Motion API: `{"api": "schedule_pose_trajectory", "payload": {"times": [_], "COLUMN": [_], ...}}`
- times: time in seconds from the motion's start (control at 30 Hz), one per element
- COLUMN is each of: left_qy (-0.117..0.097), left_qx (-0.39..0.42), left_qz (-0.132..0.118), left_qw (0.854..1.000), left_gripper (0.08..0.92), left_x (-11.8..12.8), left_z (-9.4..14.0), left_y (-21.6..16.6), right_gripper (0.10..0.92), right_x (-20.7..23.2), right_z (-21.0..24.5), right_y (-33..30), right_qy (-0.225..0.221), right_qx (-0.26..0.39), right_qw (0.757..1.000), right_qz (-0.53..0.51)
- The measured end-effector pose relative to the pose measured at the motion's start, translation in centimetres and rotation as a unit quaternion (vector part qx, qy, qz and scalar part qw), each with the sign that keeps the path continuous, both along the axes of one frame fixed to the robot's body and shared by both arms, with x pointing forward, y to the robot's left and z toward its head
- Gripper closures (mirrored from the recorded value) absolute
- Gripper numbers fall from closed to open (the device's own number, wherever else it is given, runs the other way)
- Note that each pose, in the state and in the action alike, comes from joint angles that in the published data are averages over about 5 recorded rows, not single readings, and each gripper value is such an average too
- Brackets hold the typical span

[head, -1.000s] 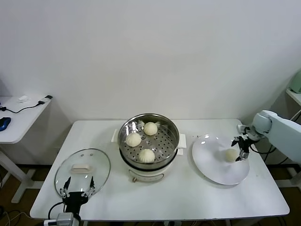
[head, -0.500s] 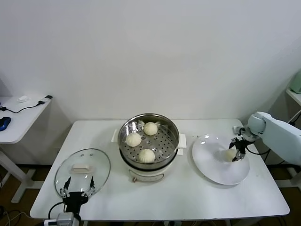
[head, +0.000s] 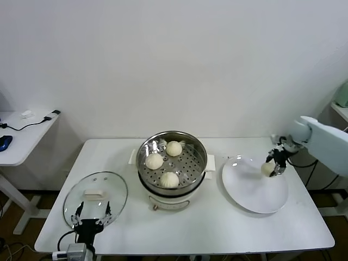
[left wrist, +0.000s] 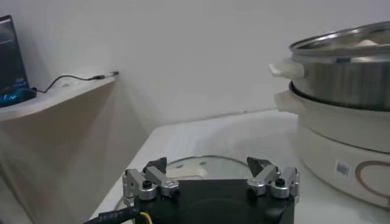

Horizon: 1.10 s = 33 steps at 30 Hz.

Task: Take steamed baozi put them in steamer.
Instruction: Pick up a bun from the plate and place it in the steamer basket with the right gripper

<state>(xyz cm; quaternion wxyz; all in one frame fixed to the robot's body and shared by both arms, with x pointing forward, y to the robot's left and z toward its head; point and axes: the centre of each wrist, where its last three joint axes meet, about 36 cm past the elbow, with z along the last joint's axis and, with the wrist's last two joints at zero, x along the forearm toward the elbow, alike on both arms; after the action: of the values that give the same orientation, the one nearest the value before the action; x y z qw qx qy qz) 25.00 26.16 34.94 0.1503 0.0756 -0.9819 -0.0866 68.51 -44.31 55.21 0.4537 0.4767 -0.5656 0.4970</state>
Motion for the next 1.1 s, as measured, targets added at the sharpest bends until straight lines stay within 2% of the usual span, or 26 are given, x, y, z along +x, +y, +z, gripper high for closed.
{"api": "schedule_pose_trajectory", "payload": {"times": [0.33, 0.53, 0.77, 1.1], "left_qy": [-0.011, -0.014, -0.015, -0.011], "left_qx": [-0.004, -0.006, -0.007, -0.005], "left_qz": [-0.012, -0.014, -0.012, -0.008], "left_qw": [1.0, 1.0, 1.0, 1.0], "left_gripper": [0.177, 0.177, 0.177, 0.177], "left_x": [0.2, 0.3, 0.3, 0.5], "left_z": [0.8, 1.0, 1.1, 0.7], "left_y": [-0.6, -0.6, -0.3, 0.2], "right_gripper": [0.352, 0.352, 0.352, 0.352], "right_x": [-0.4, -1.8, -2.8, -2.6], "right_z": [11.6, 15.2, 14.3, 9.3], "right_y": [11.5, 19.2, 25.8, 30.9], "right_qy": [-0.041, -0.049, -0.037, -0.021], "right_qx": [0.071, 0.114, 0.117, 0.089], "right_qw": [0.994, 0.987, 0.986, 0.99], "right_qz": [0.075, 0.103, 0.111, 0.108]}}
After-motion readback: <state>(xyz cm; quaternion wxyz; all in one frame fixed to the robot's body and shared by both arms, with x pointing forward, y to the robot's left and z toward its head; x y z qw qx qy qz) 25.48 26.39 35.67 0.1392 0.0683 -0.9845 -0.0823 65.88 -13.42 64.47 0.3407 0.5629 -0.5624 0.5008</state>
